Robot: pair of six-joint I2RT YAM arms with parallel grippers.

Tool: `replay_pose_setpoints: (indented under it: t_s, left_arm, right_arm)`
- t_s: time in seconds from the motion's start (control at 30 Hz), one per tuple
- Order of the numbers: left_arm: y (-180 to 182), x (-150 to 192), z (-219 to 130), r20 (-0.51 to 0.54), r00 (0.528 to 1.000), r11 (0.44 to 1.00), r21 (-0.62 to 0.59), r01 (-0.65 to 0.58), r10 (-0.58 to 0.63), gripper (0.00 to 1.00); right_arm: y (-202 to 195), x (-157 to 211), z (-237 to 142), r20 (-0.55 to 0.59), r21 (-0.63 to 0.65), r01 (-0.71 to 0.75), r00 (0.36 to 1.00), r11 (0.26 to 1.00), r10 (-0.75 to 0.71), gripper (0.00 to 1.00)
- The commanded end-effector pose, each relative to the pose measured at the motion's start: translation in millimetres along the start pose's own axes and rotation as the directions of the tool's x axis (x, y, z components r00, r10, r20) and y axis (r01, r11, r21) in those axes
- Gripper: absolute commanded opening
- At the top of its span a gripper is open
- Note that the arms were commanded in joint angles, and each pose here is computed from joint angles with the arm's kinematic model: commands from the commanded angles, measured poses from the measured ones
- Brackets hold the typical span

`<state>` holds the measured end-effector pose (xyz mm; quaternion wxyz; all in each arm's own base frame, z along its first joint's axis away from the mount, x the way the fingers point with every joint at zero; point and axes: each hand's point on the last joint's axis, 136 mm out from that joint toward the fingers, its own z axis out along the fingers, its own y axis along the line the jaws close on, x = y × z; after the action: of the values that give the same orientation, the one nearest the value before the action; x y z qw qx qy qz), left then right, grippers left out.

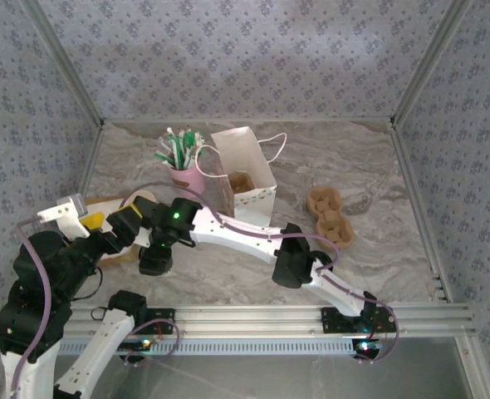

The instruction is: Pack the takeout coffee

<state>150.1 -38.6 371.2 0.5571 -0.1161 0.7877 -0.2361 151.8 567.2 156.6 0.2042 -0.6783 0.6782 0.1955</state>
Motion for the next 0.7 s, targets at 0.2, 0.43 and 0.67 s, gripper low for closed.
replay_pose_setpoints:
  t_s: [0.2,0.43,0.67]
  left_arm:
    - [-6,-4,-1,0.012,1.0,1.0,0.024,-0.008,0.008,1.0]
    - [-6,-5,-1,0.013,1.0,1.0,0.028,-0.007,0.006,0.99]
    - [-6,-4,0,0.012,1.0,1.0,0.027,-0.007,0.006,1.0]
  right_arm:
    - [0,6,13,-0.023,-0.011,-0.007,1.0,1.0,0.007,0.9]
    - [-1,7,17,-0.025,-0.015,-0.013,1.0,1.0,0.013,0.87]
    - [-4,6,15,-0.028,0.011,-0.009,1.0,1.0,0.01,0.87]
